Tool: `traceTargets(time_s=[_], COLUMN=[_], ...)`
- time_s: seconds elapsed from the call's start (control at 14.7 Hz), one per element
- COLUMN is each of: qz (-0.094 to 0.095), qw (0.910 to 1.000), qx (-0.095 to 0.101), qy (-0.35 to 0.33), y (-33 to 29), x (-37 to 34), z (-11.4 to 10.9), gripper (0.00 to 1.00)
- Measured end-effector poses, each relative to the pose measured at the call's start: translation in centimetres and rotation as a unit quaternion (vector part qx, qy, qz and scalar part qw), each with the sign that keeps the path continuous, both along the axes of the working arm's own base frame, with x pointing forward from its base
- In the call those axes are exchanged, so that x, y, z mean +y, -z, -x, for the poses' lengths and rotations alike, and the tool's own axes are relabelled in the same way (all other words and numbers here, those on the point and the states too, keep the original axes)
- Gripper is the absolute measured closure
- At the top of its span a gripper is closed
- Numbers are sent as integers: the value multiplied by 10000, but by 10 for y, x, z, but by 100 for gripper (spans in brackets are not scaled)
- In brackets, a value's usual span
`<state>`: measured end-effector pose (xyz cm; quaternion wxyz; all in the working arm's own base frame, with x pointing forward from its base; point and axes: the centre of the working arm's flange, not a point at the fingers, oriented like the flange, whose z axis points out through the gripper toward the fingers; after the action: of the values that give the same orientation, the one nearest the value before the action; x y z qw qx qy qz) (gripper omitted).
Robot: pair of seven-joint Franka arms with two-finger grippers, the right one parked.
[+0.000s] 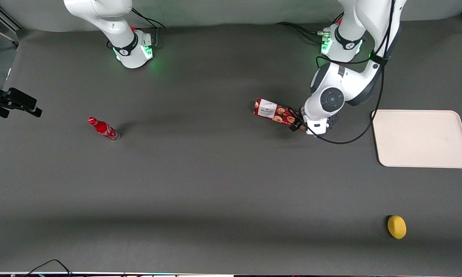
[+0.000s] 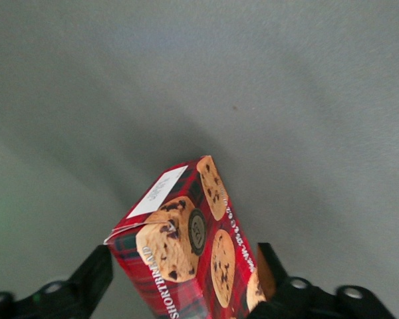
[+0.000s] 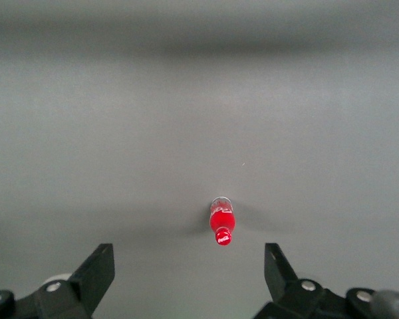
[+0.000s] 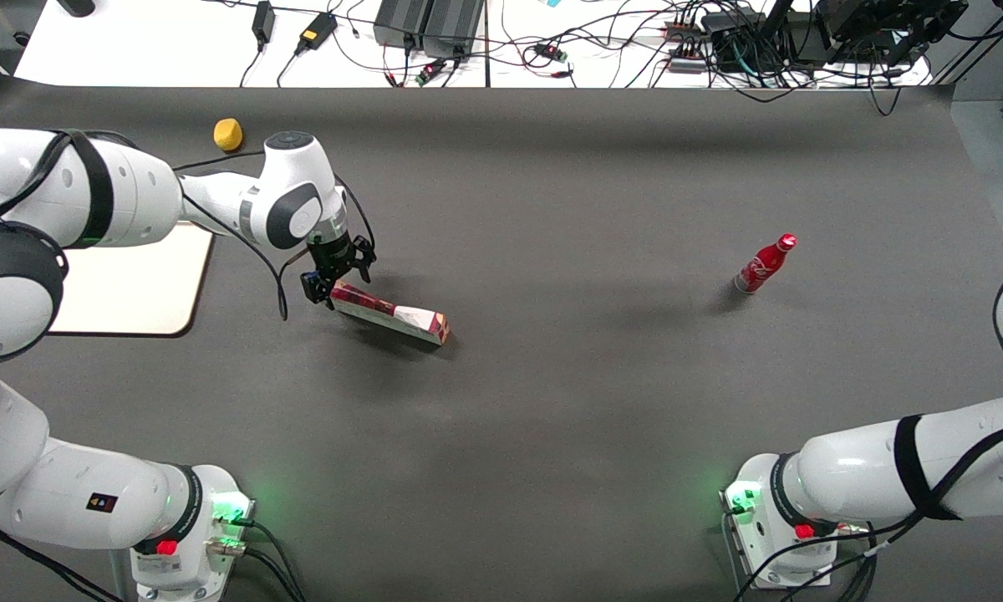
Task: Place red cookie box on tray
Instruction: 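Close the left gripper on the end of the red cookie box, then lift the box and carry it with the left gripper toward the tray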
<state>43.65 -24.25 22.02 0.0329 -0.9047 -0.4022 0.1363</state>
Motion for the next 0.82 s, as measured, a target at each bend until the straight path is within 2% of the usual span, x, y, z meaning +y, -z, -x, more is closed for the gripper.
traceTargets(time_s=[0.14,0.2,0.41,0.55,0.61,0.75,0.82], qz=[-30,-34,-32,-26,-38,-102,-160], qw=[10000,9999,9999,9999,9999,9997,9994], qx=[54,66,58,36,36,100,166], qy=[72,101,127,118,122,192,244], y=[7,9,9,7,5,-10,-25], x=[-3,-6,-9,-9,-8,-6,-3], z=[5,7,8,7,5,-7,-21], gripper=[7,15,49,70,77,77,79])
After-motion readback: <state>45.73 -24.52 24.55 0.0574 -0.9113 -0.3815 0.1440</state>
